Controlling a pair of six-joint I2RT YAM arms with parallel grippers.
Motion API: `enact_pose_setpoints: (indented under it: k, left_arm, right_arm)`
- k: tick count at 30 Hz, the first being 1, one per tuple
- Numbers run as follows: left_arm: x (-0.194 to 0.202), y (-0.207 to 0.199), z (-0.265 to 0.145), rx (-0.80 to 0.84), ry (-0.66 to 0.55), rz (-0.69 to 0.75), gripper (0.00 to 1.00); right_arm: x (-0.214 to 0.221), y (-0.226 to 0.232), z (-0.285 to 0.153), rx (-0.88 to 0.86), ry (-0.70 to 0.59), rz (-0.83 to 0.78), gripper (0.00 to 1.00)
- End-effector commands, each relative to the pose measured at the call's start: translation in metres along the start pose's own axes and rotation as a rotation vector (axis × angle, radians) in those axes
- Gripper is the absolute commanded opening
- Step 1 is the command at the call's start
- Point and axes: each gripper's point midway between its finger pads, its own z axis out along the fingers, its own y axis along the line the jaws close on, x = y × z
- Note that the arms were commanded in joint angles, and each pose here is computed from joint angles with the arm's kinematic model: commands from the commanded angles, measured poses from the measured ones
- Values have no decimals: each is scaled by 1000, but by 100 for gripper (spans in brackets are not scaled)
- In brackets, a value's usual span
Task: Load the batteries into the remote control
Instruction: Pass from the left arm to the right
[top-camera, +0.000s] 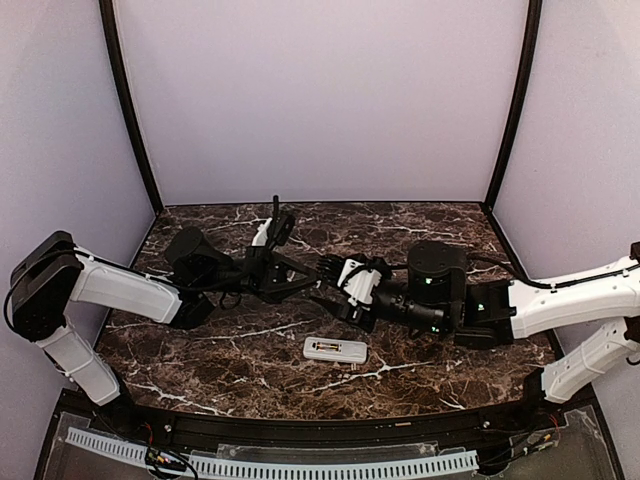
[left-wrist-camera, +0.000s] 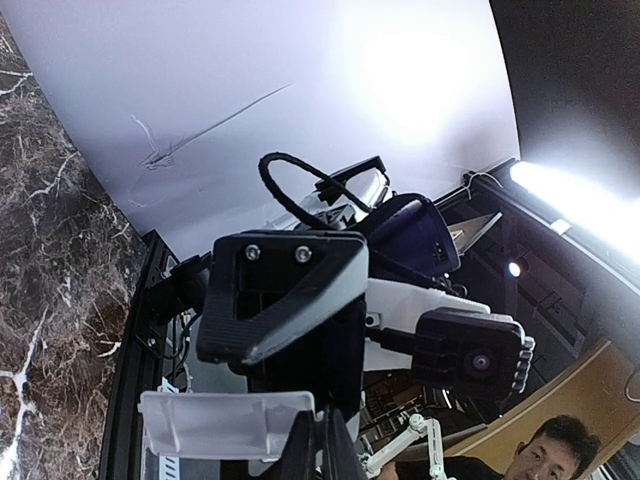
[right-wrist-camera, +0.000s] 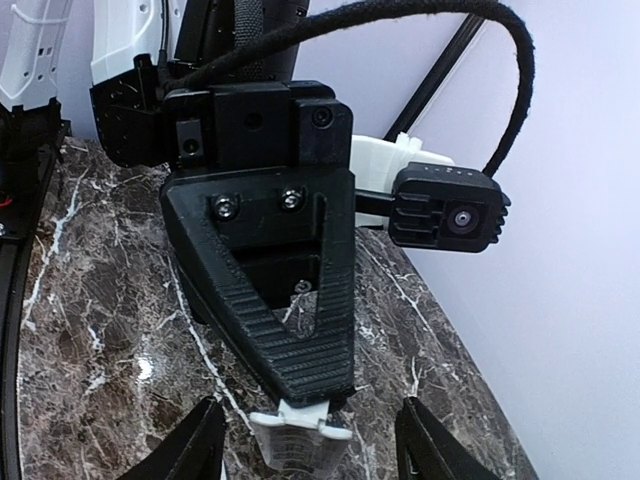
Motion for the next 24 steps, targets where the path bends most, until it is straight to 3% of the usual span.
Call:
enact_pose_setpoints:
  k: [1,6,10,18,22,24]
  left_arm:
    - [-2,-33,-4,120,-30,143,1]
    - [-4,-27,-5,107,-43,131,1]
    - [-5,-25,-4,101,-50,131,1]
    - [-6,-21,-6,88,-65,129,0]
    - [-7,-21,-6,87,-73,148,11]
    - [-7,-22,-7,85,-76,165,22]
  right_arm:
    - [-20,-14,-1,74,-50,-2,54]
    - [-24,-14,-5,76,-60,2,48]
    - [-20,-12,-3,70,-48,2,36]
    - [-15,-10,-3,68,-38,12,25]
    - [-12,-5,-5,44,-29,18,17]
    - [-11,-5,-6,39,-22,22,15]
